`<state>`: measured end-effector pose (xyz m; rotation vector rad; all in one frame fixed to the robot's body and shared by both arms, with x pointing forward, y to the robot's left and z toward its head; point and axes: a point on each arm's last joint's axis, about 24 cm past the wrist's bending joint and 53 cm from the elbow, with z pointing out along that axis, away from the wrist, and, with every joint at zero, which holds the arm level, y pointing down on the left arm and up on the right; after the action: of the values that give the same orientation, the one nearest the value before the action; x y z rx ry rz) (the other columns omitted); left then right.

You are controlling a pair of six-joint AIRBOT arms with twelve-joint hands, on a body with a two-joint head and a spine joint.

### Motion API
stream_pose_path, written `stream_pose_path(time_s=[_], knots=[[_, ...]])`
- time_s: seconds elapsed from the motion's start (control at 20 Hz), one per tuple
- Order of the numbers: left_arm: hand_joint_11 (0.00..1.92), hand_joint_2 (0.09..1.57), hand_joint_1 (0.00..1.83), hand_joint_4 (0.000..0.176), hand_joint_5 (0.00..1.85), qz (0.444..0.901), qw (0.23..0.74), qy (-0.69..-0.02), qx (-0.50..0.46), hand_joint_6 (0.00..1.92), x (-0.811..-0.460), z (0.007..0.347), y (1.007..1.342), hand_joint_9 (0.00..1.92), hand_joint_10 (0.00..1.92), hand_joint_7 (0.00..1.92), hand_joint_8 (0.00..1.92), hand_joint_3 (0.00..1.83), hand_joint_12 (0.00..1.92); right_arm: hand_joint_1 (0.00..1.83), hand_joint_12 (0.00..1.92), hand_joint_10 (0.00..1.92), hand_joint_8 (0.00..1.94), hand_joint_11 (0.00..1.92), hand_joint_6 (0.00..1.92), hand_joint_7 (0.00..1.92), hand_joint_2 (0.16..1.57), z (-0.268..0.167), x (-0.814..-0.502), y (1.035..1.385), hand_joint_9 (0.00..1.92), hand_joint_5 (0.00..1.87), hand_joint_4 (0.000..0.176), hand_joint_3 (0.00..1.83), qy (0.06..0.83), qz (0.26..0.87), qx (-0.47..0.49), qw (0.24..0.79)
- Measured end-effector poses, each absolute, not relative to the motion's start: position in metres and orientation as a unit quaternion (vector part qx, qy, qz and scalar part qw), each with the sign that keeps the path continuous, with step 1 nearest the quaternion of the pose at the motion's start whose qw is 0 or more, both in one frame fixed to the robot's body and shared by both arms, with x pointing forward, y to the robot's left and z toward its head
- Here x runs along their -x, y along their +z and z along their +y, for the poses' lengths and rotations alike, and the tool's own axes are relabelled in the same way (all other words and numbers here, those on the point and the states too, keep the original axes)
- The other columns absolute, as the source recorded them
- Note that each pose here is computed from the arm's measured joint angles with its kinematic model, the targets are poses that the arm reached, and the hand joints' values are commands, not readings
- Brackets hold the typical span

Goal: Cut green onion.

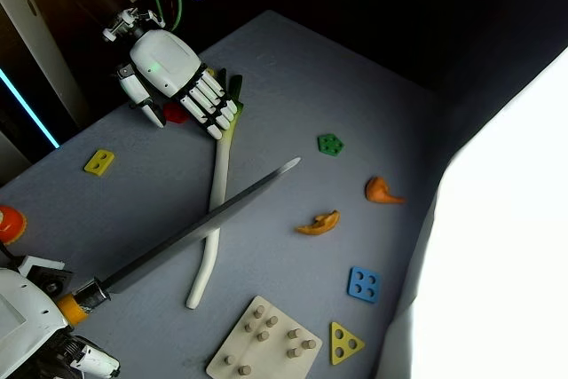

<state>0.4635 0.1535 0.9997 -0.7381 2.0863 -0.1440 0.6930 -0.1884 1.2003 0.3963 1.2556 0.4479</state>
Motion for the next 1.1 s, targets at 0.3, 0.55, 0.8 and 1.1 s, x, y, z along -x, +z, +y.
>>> stream_pose_path(time_s=[0.3,0.55,0.8,1.1], knots=[[0.00,1.40,0.34,0.000,0.06,0.842,0.446,-0.058,0.298,0.00,-0.464,0.154,1.000,0.02,0.00,0.03,0.00,0.00,0.14,1.60,1.92,1.92,1.94,1.68,1.92,1.57,0.80,-0.195,-0.698,1.257,1.64,1.29,0.176,0.72,0.236,0.524,-0.190,0.796],[0.00,1.40,0.33,0.000,0.06,0.842,0.447,-0.060,0.297,0.00,-0.464,0.153,1.000,0.04,0.01,0.05,0.01,0.00,0.16,1.58,1.92,1.92,1.94,1.67,1.92,1.56,0.81,-0.208,-0.710,1.297,1.63,1.27,0.176,0.68,0.277,0.508,-0.182,0.795],[0.00,1.41,0.31,0.000,0.03,0.840,0.450,-0.062,0.297,0.00,-0.467,0.152,1.002,0.00,0.00,0.02,0.00,0.00,0.10,1.59,1.92,1.92,1.94,1.65,1.92,1.58,0.82,-0.207,-0.732,1.313,1.63,1.28,0.176,0.67,0.335,0.507,-0.125,0.784],[0.00,1.40,0.32,0.000,0.01,0.838,0.453,-0.065,0.298,0.00,-0.473,0.150,1.004,0.00,0.00,0.00,0.00,0.00,0.04,1.57,1.92,1.92,1.94,1.66,1.92,1.55,0.88,-0.245,-0.780,1.303,1.62,1.28,0.176,0.59,0.355,0.491,-0.175,0.776]])
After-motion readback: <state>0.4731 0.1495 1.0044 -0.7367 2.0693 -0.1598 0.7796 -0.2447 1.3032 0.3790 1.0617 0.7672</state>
